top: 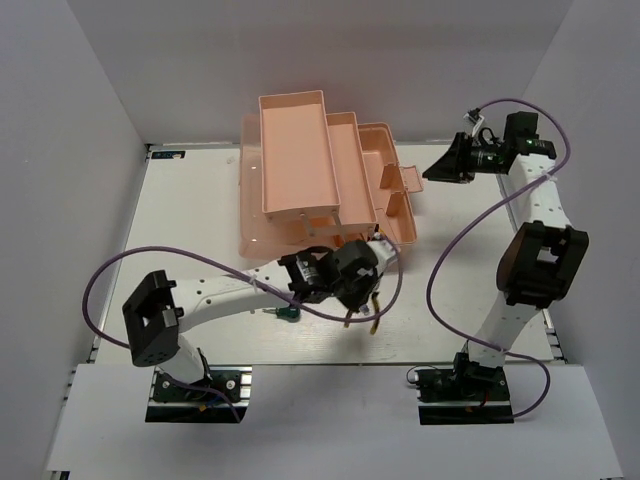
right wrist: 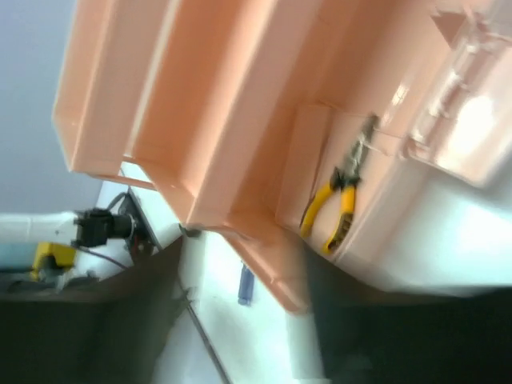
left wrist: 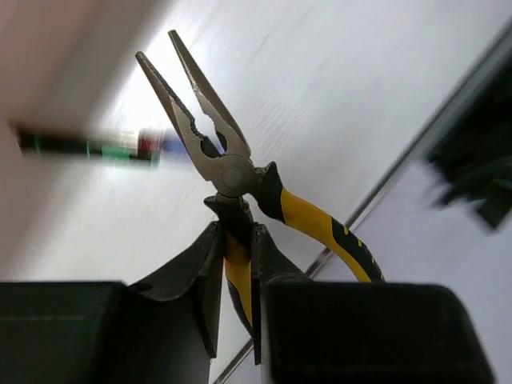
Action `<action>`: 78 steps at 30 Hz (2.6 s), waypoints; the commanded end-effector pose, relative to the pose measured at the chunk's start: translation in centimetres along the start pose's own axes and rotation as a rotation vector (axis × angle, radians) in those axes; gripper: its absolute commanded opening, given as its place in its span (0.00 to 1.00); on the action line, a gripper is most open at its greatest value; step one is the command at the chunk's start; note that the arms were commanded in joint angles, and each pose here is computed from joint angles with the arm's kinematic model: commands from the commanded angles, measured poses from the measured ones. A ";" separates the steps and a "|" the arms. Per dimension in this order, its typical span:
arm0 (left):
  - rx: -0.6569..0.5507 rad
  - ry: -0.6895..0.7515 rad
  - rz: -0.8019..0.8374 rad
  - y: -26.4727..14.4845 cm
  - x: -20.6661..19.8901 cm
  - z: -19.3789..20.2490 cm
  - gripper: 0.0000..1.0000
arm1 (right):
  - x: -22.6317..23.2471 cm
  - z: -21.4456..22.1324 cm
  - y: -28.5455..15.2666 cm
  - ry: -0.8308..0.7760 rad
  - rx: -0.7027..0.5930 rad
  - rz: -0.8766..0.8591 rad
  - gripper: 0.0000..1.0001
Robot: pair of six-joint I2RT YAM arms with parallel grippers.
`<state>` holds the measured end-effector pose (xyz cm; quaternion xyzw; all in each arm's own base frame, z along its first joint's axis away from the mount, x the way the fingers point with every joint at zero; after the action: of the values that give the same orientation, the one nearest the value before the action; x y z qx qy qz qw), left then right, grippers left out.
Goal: Sort the tools into containers
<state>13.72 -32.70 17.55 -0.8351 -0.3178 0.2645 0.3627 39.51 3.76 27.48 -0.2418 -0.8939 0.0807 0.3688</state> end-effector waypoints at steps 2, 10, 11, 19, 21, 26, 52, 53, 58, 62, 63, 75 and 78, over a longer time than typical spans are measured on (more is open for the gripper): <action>-0.230 0.038 0.142 -4.5 -2.7 -7.9 0.00 | -0.5 4.5 -2.9 -0.068 0.152 0.146 0.00; -0.453 -0.074 0.005 0.5 -0.9 -16.7 0.00 | -1.3 8.9 -4.9 -0.117 0.179 0.304 0.00; -0.490 -0.098 -0.028 1.3 0.1 -17.9 0.00 | -1.2 8.8 -5.3 -0.124 0.165 0.315 0.00; -0.589 -0.195 -0.114 6.0 4.7 -26.2 0.00 | -0.8 10.7 -6.6 -0.091 0.137 0.323 0.00; -0.608 -0.222 -0.124 7.1 6.3 -27.4 0.00 | -0.7 10.9 -6.7 -0.090 0.128 0.313 0.00; -0.594 -0.238 -0.139 8.0 8.3 -28.3 0.06 | 0.1 11.4 -6.6 -0.104 0.119 0.259 0.41; -0.556 -0.334 -0.158 -13.8 7.8 -10.2 0.30 | 6.8 19.7 6.6 -0.581 0.469 -0.159 0.48; -0.571 -0.363 -0.144 -16.1 8.0 -8.3 0.43 | 6.9 19.7 8.0 -0.649 0.474 -0.134 0.56; -0.360 -0.498 -0.260 -15.0 10.4 1.7 0.53 | 5.3 23.3 9.7 -0.664 0.527 0.053 0.58; -0.275 -0.521 -0.300 -13.3 11.0 4.8 0.54 | 5.3 24.2 11.3 -0.708 0.526 0.127 0.55; -0.280 -0.521 -0.310 -13.3 11.1 4.8 0.56 | 5.3 24.4 11.4 -0.718 0.526 0.128 0.55; -0.281 -0.572 -0.296 -11.5 11.3 6.1 0.60 | 6.9 27.0 13.5 -0.686 0.535 0.188 0.54; -0.284 -0.573 -0.283 -11.1 11.1 5.7 0.60 | 7.3 26.5 13.4 -0.664 0.522 0.201 0.52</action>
<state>13.13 -15.36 19.93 -0.7072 -0.5634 0.3791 0.1968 21.03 19.47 7.99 -0.1600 -0.8845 0.4275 0.0961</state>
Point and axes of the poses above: each gripper's point midway between its finger pads, its own y axis out along the fingers, its own x axis along the line the jaws close on, z = x × y, the point moved 7 cm from there along -y, back along the fingers, and after that the axes turned 10 degrees about -y, right-handed, at the moved point
